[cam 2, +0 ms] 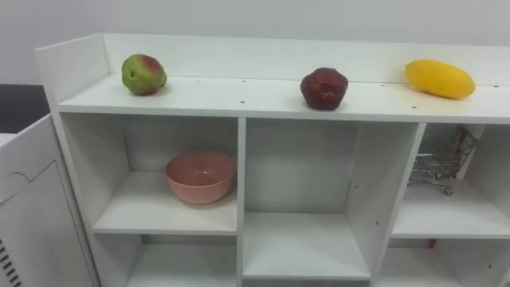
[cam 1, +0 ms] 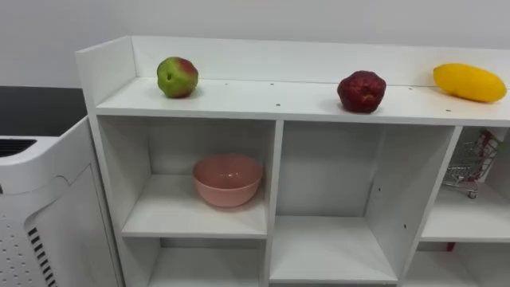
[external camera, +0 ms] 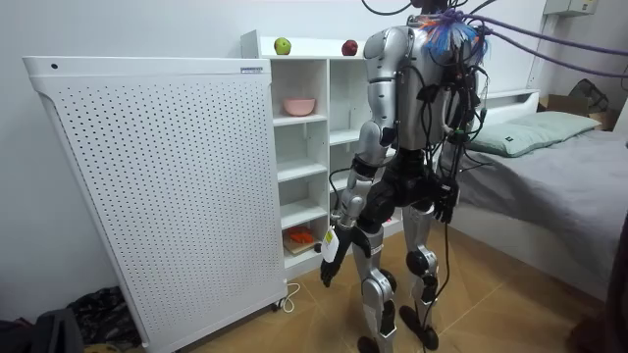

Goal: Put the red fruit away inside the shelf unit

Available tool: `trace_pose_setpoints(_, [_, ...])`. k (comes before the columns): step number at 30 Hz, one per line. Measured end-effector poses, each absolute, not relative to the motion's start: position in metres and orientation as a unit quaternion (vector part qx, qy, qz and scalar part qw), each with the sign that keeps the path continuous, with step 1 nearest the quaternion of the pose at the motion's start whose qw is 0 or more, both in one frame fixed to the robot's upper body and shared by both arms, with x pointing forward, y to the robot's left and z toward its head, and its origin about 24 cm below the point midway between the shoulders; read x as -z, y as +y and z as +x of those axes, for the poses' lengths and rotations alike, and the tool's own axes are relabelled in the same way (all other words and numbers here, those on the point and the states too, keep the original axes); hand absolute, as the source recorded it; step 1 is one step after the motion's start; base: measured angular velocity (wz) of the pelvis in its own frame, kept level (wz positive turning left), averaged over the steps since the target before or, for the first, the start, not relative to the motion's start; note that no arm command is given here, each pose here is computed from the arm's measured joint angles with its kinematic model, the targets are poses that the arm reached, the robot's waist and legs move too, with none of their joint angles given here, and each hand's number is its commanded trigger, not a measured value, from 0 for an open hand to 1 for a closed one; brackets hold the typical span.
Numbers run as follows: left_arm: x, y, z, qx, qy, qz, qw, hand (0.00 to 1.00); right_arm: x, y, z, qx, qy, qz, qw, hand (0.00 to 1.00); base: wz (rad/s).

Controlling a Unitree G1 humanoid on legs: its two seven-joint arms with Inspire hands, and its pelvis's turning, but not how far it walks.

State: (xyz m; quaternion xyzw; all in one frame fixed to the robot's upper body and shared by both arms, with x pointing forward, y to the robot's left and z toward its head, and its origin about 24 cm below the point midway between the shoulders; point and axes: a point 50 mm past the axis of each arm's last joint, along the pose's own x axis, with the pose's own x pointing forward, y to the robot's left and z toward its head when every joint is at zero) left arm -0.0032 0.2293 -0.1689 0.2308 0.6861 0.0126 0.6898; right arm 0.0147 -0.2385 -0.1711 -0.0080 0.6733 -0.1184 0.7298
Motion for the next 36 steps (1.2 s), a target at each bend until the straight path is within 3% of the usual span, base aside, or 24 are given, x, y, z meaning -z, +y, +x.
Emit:
trace_pose_setpoints(11, [0.169, 0.23, 0.002, -0.018, 0.675, 0.236, 0.699, 0.0, 0.171, -0.237, 0.014, 0.142, 0.666, -0.004, 0.732, 0.0, 0.0])
trace_pose_setpoints(20, [0.168, 0.23, 0.009, -0.022, 0.655, 0.241, 0.716, 0.0, 0.168, -0.244, 0.028, 0.236, 0.619, 0.044, 0.748, 0.0, 0.0])
trace_pose_setpoints(26, [0.165, 0.236, 0.017, -0.055, 0.628, 0.246, 0.736, 0.0, 0.13, -0.268, 0.109, 0.312, 0.44, 0.043, 0.841, 0.0, -0.03])
trace_pose_setpoints(31, [0.164, 0.239, 0.013, -0.062, 0.621, 0.258, 0.738, 0.0, 0.036, -0.27, 0.19, 0.316, 0.179, -0.021, 0.931, 0.0, -0.02])
trace_pose_setpoints(36, [0.163, 0.239, 0.006, -0.063, 0.618, 0.265, 0.737, 0.0, -0.022, -0.265, 0.21, 0.331, 0.035, -0.05, 0.942, 0.0, -0.03])
